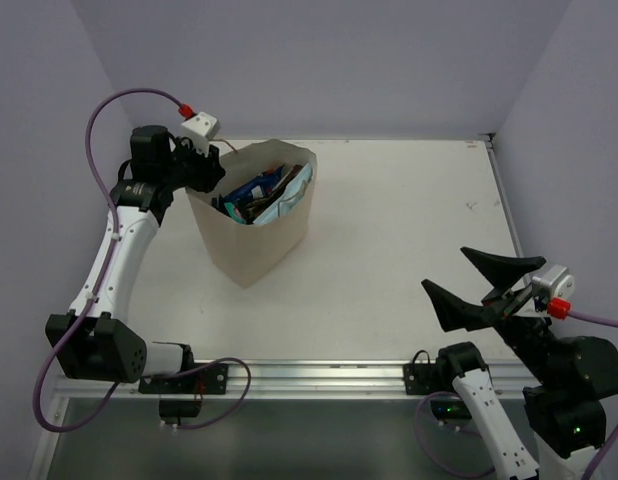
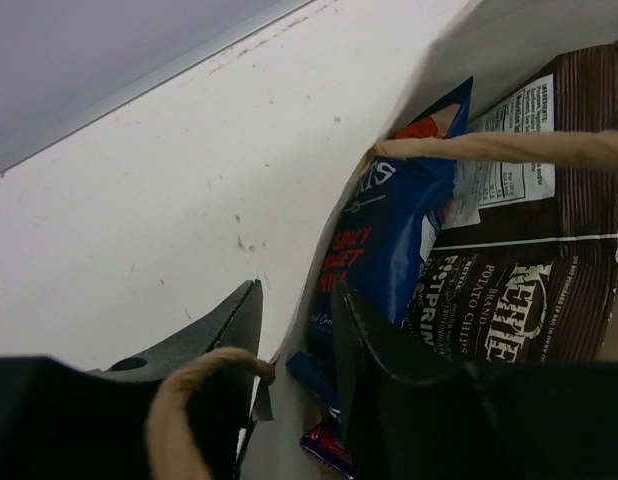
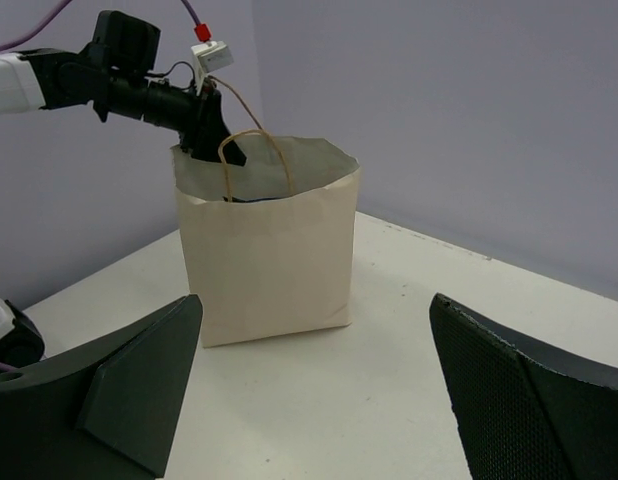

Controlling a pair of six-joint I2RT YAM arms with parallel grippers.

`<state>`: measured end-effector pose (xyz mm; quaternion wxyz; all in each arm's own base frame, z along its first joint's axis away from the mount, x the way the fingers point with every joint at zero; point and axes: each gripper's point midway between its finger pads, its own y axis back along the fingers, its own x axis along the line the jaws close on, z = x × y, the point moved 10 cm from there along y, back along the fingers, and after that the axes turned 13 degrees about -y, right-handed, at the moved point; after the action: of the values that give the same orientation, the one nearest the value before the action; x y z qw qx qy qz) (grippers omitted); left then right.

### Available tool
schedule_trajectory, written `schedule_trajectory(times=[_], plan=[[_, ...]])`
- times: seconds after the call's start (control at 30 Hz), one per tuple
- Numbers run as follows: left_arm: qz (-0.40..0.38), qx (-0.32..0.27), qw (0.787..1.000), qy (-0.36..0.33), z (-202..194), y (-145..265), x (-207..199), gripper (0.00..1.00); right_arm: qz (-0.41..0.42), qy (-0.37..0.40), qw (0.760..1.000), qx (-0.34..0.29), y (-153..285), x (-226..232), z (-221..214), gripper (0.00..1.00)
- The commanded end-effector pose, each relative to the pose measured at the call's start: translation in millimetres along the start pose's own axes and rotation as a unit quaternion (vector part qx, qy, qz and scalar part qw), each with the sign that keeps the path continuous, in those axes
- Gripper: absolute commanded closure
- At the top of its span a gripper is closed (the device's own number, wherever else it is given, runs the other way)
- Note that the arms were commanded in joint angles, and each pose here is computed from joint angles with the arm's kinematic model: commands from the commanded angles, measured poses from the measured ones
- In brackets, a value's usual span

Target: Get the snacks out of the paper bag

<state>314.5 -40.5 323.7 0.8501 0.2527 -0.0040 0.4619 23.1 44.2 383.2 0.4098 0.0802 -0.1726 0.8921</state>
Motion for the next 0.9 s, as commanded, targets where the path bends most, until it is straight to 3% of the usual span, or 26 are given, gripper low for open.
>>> schedule_trajectory(times=[0.0,0.17,0.27,0.6,0.87], plan=[[-0.001,-0.035,0.999,-0.022,13,2,7,0.62,0.013,0.005,1.0,0.006,-6,-1,2,0.01],[-0.028,-0.045,0.998,-0.022,15,2,3,0.91,0.013,0.005,1.0,0.006,-6,-1,2,0.01],[-0.045,-0.056,0.997,-0.023,19,4,0,0.97,0.015,0.005,1.0,0.006,-7,0,2,0.01],[-0.103,-0.105,0.989,-0.028,41,21,-25,1.0,0.054,0.003,0.998,0.04,-24,3,13,0.01],[-0.088,-0.092,0.989,-0.069,49,38,-69,1.0,0.087,-0.01,0.994,0.068,-51,-1,19,0.01]])
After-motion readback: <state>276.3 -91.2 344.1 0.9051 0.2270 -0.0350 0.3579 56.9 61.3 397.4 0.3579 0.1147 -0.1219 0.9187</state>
